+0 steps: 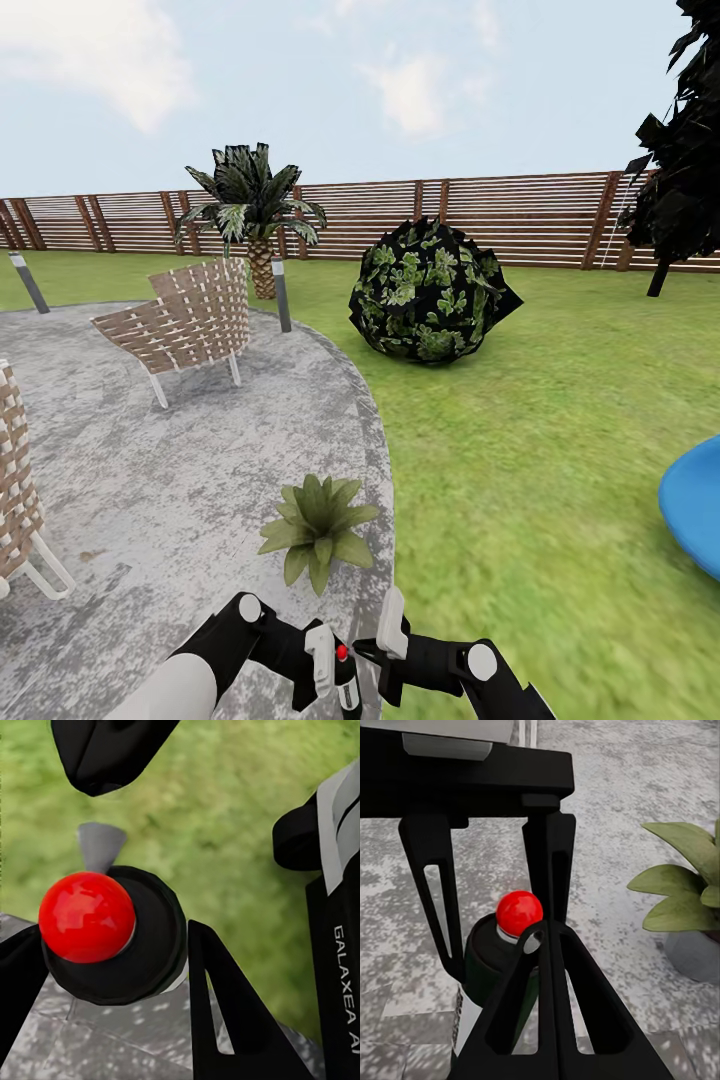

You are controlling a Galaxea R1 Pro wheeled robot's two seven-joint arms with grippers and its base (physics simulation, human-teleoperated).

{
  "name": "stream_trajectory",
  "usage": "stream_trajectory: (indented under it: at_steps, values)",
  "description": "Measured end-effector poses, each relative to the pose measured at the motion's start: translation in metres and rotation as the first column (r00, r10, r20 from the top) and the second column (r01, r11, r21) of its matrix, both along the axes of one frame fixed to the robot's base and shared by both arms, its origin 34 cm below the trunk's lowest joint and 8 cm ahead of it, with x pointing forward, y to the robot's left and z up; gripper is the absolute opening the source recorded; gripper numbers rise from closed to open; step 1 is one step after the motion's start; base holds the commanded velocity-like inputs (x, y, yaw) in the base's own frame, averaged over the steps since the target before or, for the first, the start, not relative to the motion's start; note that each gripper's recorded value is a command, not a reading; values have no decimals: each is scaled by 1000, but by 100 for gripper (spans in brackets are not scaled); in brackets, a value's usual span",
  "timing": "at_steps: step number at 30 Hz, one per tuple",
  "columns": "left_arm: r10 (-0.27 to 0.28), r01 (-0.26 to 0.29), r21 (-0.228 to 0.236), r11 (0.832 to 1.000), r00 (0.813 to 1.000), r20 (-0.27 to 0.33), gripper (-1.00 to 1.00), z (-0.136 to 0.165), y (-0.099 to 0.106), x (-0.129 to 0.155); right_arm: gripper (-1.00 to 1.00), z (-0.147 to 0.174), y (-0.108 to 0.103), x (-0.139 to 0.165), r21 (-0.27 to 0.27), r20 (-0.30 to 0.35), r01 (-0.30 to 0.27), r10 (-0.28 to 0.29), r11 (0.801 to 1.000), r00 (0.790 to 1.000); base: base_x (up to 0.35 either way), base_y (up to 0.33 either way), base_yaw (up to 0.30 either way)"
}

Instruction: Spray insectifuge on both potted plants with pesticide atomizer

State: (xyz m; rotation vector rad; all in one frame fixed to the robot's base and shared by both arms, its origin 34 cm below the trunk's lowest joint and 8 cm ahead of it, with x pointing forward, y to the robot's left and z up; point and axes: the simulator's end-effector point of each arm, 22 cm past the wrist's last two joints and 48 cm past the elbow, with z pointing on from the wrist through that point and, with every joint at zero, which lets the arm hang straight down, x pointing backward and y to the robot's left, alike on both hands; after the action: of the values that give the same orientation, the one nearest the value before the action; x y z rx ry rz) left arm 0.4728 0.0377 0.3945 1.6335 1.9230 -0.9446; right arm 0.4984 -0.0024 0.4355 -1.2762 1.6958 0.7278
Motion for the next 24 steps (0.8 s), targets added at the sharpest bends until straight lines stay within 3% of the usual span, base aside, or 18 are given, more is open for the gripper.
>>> stream_trajectory:
  at_steps: [24]
  values:
    - [16, -16, -26, 1000, 1000, 2, -100, 4, -4, 3, -100, 0, 0, 0, 0, 1, 1, -1, 1000, 1000, 0, 0, 0]
